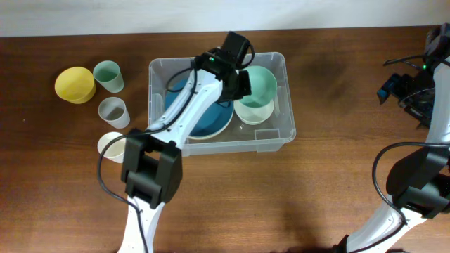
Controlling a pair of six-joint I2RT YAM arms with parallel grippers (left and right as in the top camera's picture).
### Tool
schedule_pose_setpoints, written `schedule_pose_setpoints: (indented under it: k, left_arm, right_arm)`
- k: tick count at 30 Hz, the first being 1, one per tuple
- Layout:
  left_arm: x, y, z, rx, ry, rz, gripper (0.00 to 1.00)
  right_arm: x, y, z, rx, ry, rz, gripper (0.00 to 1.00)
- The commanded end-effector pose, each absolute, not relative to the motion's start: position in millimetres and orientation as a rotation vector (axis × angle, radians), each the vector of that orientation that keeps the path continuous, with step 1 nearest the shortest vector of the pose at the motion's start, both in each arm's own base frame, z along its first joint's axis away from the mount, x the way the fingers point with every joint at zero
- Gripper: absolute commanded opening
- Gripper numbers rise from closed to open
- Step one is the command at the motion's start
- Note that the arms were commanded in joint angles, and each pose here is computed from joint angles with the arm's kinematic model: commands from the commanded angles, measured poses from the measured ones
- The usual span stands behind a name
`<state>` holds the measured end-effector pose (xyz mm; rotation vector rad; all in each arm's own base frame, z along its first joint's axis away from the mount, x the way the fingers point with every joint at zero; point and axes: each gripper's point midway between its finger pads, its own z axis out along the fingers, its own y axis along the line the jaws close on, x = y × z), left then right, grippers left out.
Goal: Pack container
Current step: 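Lift the light-green bowl and carry it over the bin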
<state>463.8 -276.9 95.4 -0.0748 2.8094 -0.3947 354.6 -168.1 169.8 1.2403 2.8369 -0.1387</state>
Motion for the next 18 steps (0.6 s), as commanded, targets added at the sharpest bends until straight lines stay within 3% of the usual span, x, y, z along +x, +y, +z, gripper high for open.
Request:
schedule_pose_setpoints:
  k: [1, 8, 10, 14, 18]
  left_arm:
    - [458.9, -283.8, 71.4, -0.034, 2.853, -0.372, 0.01]
    - [457.9, -284.8, 69.4, -0.031, 2.858, -0.369, 0.05]
    - [457.9, -284.8, 69.4, -0.031, 2.858, -0.369, 0.16]
    - [456.3, -284.0, 68.7, -0.031, 2.865, -0.365, 0.24]
    - [455.9, -284.7, 68.8, -0.029, 2.866, -0.370, 0.43]
  right_arm:
    - [352.5, -171.3, 168.3, 1.257, 2.834, -0.164, 0.99]
    - [352.5, -171.3, 168.3, 1.257, 2.834, -0.164, 0.99]
    - [352.5, -171.4, 168.4, 1.257, 2.834, -0.164, 0.99]
    - [352.5, -171.3, 168.3, 1.257, 2.834, -0.164, 0.99]
    - [352.5, -171.3, 168.3, 1.257, 2.834, -0.164, 0.99]
